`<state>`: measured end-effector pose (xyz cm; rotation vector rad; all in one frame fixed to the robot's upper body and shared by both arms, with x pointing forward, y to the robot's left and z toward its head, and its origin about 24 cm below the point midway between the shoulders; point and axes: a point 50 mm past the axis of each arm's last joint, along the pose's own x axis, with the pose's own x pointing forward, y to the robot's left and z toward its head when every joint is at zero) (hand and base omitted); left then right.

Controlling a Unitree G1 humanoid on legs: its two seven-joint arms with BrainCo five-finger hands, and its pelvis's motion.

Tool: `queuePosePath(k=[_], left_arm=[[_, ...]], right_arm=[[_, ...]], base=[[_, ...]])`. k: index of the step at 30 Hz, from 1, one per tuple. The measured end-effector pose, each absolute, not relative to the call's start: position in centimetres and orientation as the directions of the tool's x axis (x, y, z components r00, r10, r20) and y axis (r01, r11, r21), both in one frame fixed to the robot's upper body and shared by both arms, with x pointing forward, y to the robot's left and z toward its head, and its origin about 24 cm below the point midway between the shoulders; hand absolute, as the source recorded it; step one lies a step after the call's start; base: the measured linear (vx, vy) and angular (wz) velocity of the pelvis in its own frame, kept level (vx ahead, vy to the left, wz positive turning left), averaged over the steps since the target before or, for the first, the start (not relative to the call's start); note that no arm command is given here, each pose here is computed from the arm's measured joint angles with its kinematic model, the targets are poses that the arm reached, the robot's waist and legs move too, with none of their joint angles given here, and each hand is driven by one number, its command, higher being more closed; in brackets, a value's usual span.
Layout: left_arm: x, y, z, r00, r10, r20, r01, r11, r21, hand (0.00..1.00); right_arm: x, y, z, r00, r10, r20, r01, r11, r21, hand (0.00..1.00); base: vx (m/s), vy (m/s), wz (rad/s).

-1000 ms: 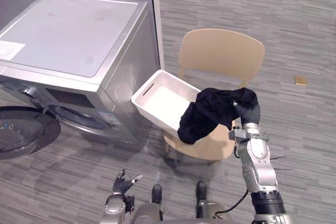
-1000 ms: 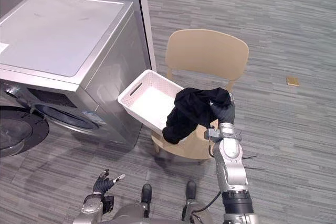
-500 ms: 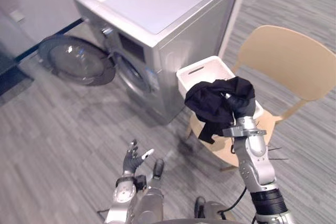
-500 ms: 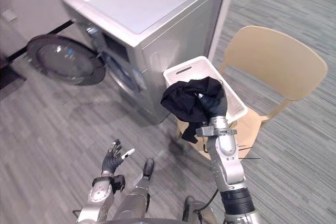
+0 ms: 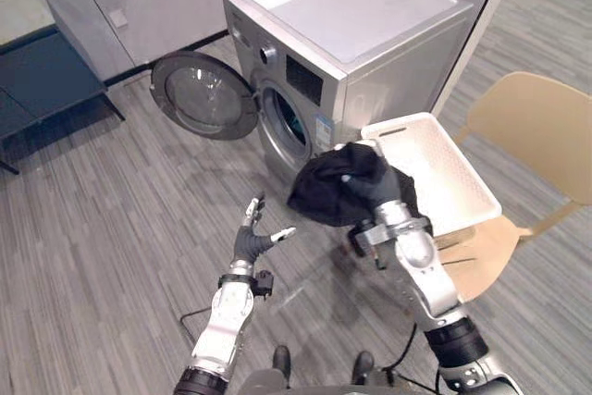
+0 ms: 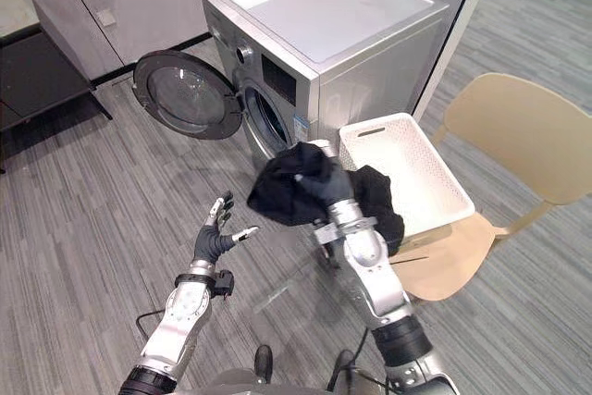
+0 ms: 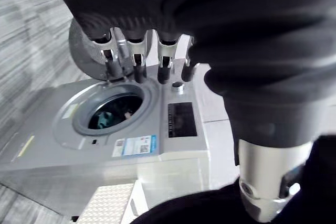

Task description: Pick up the laundry basket with both hands and put the clothes into the washing machine.

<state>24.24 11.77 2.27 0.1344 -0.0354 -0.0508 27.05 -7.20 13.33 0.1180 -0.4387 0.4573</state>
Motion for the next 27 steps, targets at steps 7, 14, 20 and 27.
queuePosePath(k=[7, 14, 20, 27], left_arm=[[26.1, 7.7, 3.9, 0.971, -0.217, 0.104, 0.187, 0.953, 0.24, 0.0], [28.2, 5.9, 4.9, 0.947, -0.287, 0.147, 0.204, 0.885, 0.418, 1.0], [28.1, 5.6, 4.3, 0.944, -0.307, 0.122, 0.223, 0.865, 0.45, 1.0], [28.0, 6.9, 2.8, 0.964, -0.257, 0.06, 0.206, 0.874, 0.439, 1.0]], right_arm=[[26.0, -1.7, 14.3, 0.674, 0.591, 0.442, -0.648, 0.761, -0.03, 1.0], [25.7, 1.2, 14.6, 0.59, 0.691, 0.418, -0.743, 0.667, -0.054, 1.0], [25.7, 1.4, 14.6, 0.589, 0.697, 0.409, -0.744, 0.665, -0.061, 0.0], [26.0, 0.9, 14.4, 0.595, 0.701, 0.392, -0.724, 0.68, -0.118, 0.0]], base=[[-0.03, -0.038, 0.0], [-0.07, -0.09, -0.01], [-0.04, -0.057, -0.04], [0.01, -0.022, -0.08]])
